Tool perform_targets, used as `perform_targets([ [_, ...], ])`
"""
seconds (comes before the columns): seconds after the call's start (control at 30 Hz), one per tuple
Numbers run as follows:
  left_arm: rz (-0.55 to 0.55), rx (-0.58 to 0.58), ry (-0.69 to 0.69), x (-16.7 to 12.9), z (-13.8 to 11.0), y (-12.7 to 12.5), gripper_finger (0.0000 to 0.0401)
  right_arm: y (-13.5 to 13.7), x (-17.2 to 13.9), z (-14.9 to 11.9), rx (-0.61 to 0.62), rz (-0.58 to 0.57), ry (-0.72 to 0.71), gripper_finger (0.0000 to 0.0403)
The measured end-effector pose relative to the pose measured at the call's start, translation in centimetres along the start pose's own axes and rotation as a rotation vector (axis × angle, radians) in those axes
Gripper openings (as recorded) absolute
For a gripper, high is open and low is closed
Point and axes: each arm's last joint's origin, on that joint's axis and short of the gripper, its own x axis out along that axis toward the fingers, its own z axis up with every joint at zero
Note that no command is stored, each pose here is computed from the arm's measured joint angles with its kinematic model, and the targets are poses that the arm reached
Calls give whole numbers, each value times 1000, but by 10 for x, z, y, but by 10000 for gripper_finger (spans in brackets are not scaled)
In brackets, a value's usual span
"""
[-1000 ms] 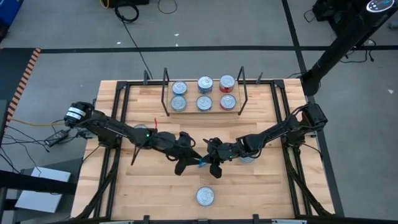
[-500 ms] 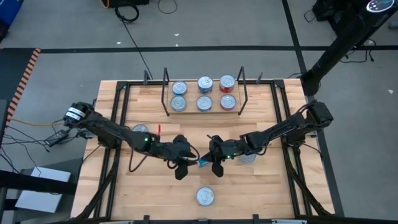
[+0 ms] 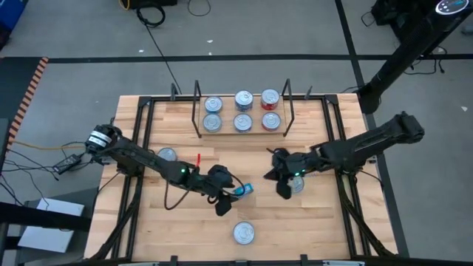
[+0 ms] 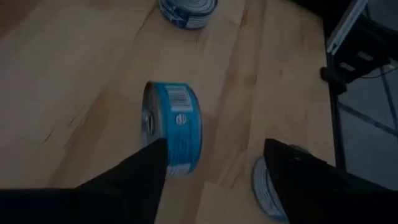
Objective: Stack canned seafood by type on shelf
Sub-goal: Stack the center light blue tuna can on top of the other light blue tuna can on the shelf
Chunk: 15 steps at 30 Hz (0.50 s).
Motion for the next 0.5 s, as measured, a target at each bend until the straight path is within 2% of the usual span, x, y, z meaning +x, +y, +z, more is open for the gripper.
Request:
perform_targets([
  [0.27, 58, 13, 4, 13, -7, 4, 335, -13, -50, -11, 64, -155, 37, 11],
  [0.5, 127, 21, -26, 17, -6, 5, 357, -20, -62, -16, 91, -240, 44, 11],
])
